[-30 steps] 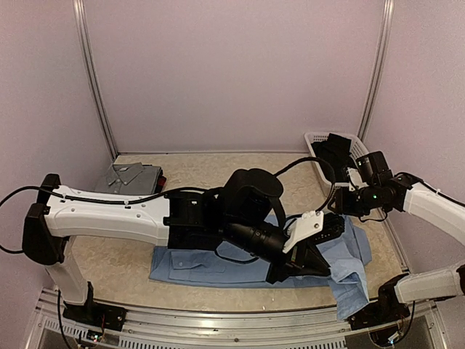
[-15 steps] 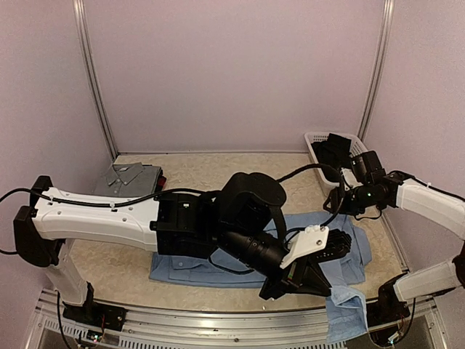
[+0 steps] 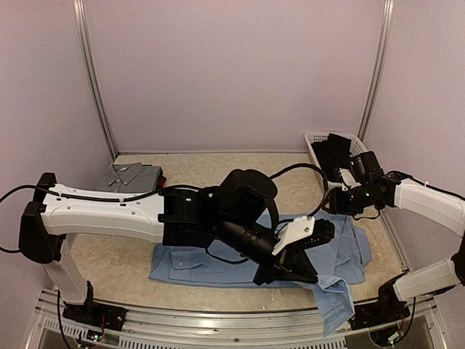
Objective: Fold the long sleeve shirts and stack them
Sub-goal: Fold the sleeve of the rectangle-folded shirt.
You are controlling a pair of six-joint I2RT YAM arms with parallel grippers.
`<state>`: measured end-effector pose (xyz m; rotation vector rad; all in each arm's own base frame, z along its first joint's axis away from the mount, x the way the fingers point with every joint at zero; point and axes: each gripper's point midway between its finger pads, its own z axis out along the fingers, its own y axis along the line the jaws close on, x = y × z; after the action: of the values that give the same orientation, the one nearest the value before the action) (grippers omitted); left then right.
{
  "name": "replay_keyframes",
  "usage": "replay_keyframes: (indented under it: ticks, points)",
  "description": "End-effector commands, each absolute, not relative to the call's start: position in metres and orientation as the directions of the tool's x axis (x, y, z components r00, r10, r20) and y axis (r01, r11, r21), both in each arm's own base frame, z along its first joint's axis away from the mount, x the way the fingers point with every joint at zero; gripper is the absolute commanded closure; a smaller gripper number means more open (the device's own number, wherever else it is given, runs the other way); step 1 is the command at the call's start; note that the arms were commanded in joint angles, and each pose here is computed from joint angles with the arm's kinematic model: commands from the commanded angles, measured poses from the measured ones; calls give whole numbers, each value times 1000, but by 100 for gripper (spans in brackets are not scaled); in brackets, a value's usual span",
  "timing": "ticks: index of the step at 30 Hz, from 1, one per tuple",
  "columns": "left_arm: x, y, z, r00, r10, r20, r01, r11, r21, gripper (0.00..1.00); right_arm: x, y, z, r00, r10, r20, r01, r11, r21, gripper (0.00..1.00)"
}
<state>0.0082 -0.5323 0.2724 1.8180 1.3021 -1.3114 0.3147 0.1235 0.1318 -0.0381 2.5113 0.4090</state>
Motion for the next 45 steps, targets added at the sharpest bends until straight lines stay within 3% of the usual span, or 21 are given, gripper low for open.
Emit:
replay_keyframes:
  ticks: [1, 15, 24, 32, 45]
  points:
    - [49, -541, 283, -61, 319, -946, 944, -290, -159, 100, 321, 118, 130, -822, 64, -565, -107, 958, 265, 54]
    - [201, -544, 256, -405, 199, -892, 914, 129, -386, 100, 335, 88, 139, -804, 115, -584, -39, 969, 244, 54]
    - [283, -504, 230, -514, 94, -853, 824, 329, -460, 100, 337, 84, 138, -802, 113, -587, -38, 970, 239, 54]
    - [317, -453, 213, -543, 26, -839, 753, 457, -473, 100, 338, 88, 128, -814, 104, -572, -52, 967, 250, 54]
    - [333, -375, 199, -518, -33, -855, 669, 606, -430, 100, 337, 94, 116, -831, 96, -548, -71, 959, 276, 54]
